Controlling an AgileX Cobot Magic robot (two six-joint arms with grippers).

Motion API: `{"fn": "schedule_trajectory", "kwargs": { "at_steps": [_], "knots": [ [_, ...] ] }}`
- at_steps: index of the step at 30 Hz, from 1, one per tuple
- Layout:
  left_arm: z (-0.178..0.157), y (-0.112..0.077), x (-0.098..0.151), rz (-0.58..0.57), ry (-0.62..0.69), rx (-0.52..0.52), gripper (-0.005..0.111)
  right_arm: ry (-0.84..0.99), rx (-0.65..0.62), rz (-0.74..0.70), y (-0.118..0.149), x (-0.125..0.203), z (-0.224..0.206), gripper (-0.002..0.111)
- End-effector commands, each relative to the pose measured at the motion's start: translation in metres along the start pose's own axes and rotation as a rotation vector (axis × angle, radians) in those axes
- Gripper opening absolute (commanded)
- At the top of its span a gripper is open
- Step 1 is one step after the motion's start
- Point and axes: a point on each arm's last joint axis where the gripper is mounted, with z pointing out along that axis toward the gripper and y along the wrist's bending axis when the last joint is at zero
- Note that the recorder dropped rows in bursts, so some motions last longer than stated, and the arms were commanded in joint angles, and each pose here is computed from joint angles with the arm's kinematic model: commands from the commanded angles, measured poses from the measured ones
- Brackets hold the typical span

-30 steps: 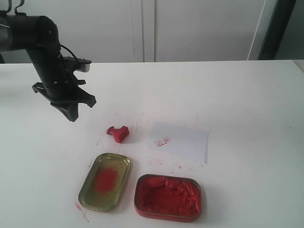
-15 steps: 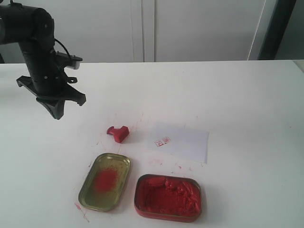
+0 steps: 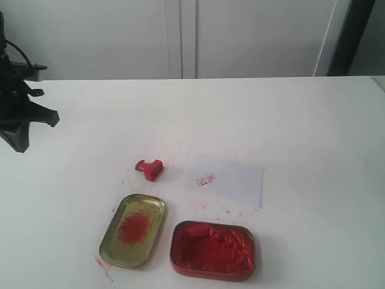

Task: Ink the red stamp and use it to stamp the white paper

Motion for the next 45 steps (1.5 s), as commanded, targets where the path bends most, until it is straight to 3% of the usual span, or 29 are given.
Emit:
{"fn": "schedule_trajectory", "kwargs": {
  "at_steps": [1, 21, 31, 45],
  "knots": [
    [-0.015, 0.014, 0.020, -0.084, -0.020, 0.051, 0.000, -0.015, 0.006, 0.007, 0.000, 0.000, 0.000, 0.000],
    [-0.073, 0.005, 0.112, -0.119, -0.170, 0.042, 0.000, -0.015, 0.006, 0.007, 0.000, 0.000, 0.000, 0.000],
    [-0.095, -0.006, 0.159, -0.135, -0.271, 0.090, 0.000, -0.015, 0.006, 0.007, 0.000, 0.000, 0.000, 0.000],
    [-0.092, -0.016, 0.219, -0.107, -0.322, 0.104, 0.000, -0.015, 0.006, 0.007, 0.000, 0.000, 0.000, 0.000]
  ]
}}
